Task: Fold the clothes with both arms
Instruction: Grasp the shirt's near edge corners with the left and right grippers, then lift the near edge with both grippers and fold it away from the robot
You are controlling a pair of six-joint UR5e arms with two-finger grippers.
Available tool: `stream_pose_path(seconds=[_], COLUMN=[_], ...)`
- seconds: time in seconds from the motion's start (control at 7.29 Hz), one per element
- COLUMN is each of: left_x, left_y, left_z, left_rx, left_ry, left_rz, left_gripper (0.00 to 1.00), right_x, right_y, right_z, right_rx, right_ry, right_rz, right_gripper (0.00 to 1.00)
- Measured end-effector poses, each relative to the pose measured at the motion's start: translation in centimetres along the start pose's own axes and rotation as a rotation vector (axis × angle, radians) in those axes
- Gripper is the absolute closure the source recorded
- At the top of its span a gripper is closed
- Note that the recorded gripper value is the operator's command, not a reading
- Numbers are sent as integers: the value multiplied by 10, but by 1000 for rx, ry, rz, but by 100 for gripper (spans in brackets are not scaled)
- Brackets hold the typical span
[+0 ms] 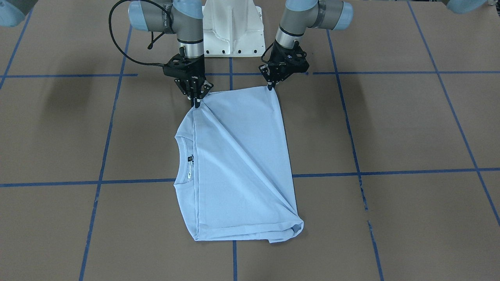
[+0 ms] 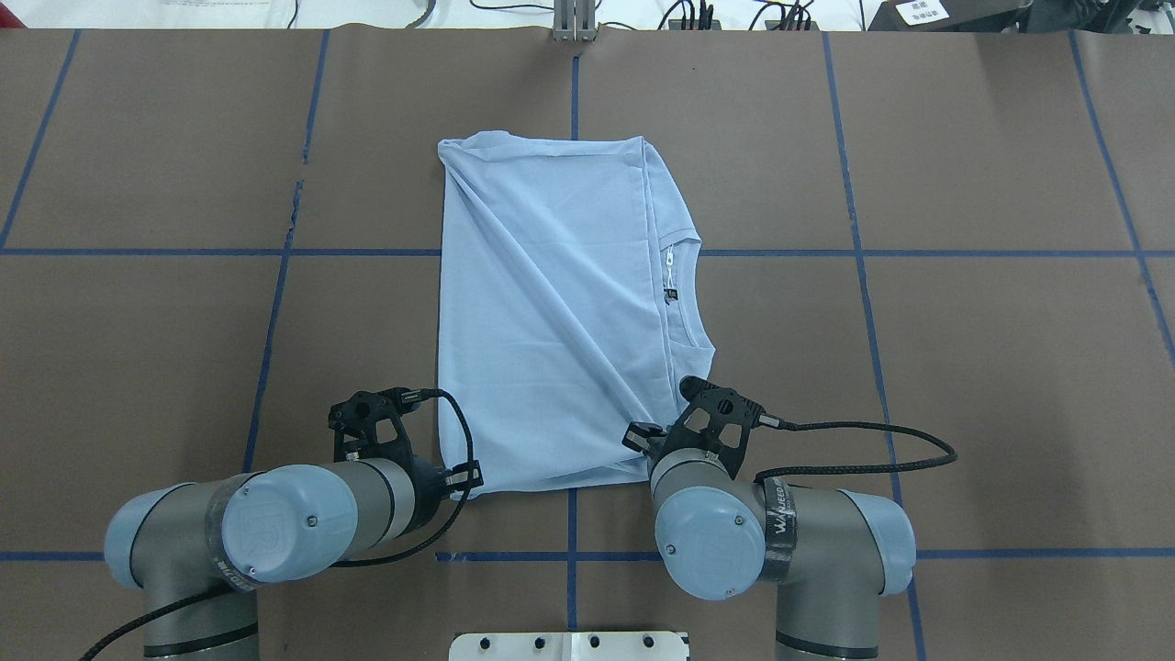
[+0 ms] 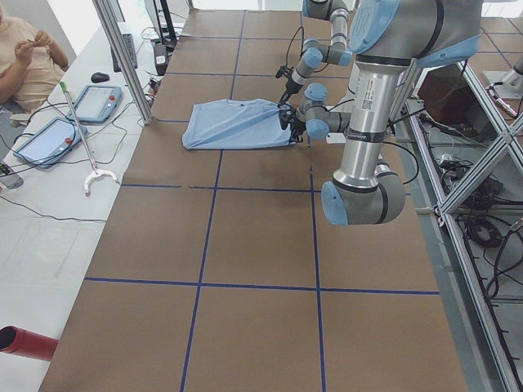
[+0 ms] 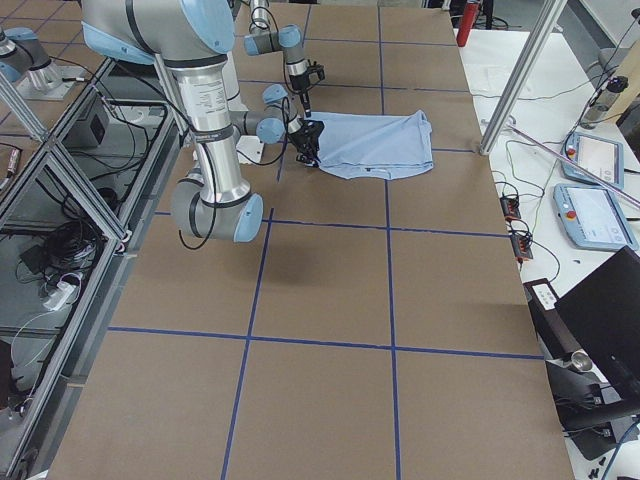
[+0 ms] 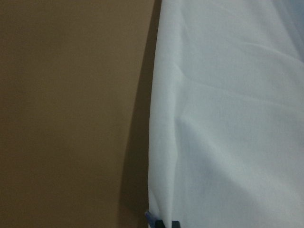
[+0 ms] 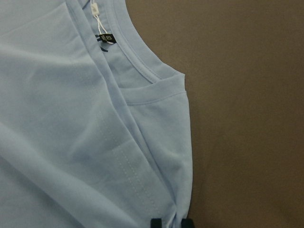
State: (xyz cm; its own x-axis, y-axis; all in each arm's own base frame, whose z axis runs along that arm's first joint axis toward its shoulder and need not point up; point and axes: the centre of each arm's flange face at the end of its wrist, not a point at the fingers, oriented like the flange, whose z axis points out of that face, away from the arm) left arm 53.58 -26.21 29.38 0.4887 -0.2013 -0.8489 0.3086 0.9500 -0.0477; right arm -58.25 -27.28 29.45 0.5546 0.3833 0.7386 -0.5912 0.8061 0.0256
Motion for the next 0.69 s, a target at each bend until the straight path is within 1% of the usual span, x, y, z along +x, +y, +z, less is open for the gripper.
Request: stream_pose_path(seconds=[0.27, 0.41, 0.55, 0.69], left_x=[3, 8, 14, 21], left_y=[-2, -5, -7, -9], left_z=[-5, -20, -43, -73], left_rx=[0, -3, -12, -25], left_ry=[10, 32, 58, 76], left_rz=[0, 8, 23, 32], left_gripper=[100, 100, 100, 100], right_x=[-4, -8, -11, -11], right_y=[-5, -14, -25, -33], right_z=[-11, -28, -54, -89], right_rx=[-3, -10, -16, -27], right_ry=[-22, -49, -72, -82], right_rz=[12, 24, 35, 38], right_gripper=[100, 100, 100, 100])
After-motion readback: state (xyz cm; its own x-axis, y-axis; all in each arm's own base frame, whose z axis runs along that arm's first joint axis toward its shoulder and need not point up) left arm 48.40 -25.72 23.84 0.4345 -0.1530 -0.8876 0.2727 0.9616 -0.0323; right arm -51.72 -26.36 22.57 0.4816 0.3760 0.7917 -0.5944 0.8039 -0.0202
